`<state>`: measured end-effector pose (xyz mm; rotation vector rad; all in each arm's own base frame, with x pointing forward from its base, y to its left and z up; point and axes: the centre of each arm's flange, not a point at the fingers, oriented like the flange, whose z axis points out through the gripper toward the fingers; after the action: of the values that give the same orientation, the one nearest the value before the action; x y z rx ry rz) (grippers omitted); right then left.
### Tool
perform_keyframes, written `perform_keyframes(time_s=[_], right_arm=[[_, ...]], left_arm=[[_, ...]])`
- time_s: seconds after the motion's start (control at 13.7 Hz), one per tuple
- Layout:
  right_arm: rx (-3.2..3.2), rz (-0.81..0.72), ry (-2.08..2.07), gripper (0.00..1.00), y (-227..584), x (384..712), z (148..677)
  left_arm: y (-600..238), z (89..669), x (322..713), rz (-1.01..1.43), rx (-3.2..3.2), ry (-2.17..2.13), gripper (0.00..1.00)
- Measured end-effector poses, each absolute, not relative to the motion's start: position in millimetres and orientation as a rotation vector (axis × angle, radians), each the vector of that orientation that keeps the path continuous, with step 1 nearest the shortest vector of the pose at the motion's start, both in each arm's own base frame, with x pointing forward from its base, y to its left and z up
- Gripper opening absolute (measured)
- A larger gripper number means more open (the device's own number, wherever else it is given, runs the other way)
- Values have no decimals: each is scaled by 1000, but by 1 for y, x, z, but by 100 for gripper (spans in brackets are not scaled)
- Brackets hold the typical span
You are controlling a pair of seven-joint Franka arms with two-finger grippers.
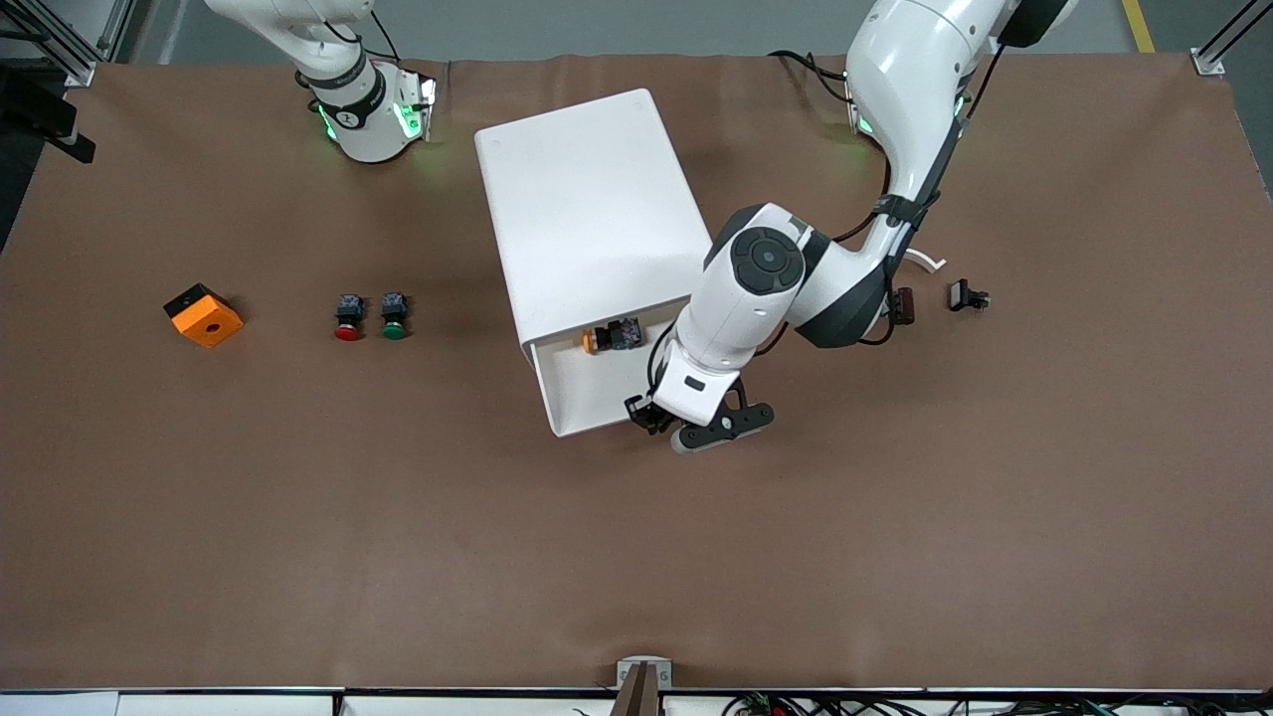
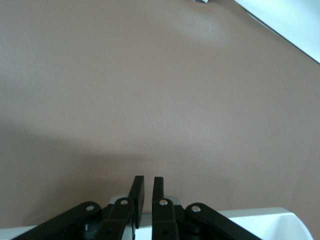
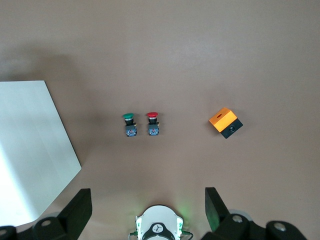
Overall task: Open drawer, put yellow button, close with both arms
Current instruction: 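Push the drawer shut into the cabinet with the left gripper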
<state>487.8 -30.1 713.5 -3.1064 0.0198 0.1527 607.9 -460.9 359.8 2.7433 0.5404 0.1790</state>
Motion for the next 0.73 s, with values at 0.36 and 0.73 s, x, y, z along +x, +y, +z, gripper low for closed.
perform_keyframes(time_s=[0.36,0.73], right_arm=[[-3103,190,12,100,-27,489,703],[-3102,196,12,100,-27,489,702]], left_arm=[[-468,358,597,52,2757,564,13],[-499,356,564,-55,2788,576,13]])
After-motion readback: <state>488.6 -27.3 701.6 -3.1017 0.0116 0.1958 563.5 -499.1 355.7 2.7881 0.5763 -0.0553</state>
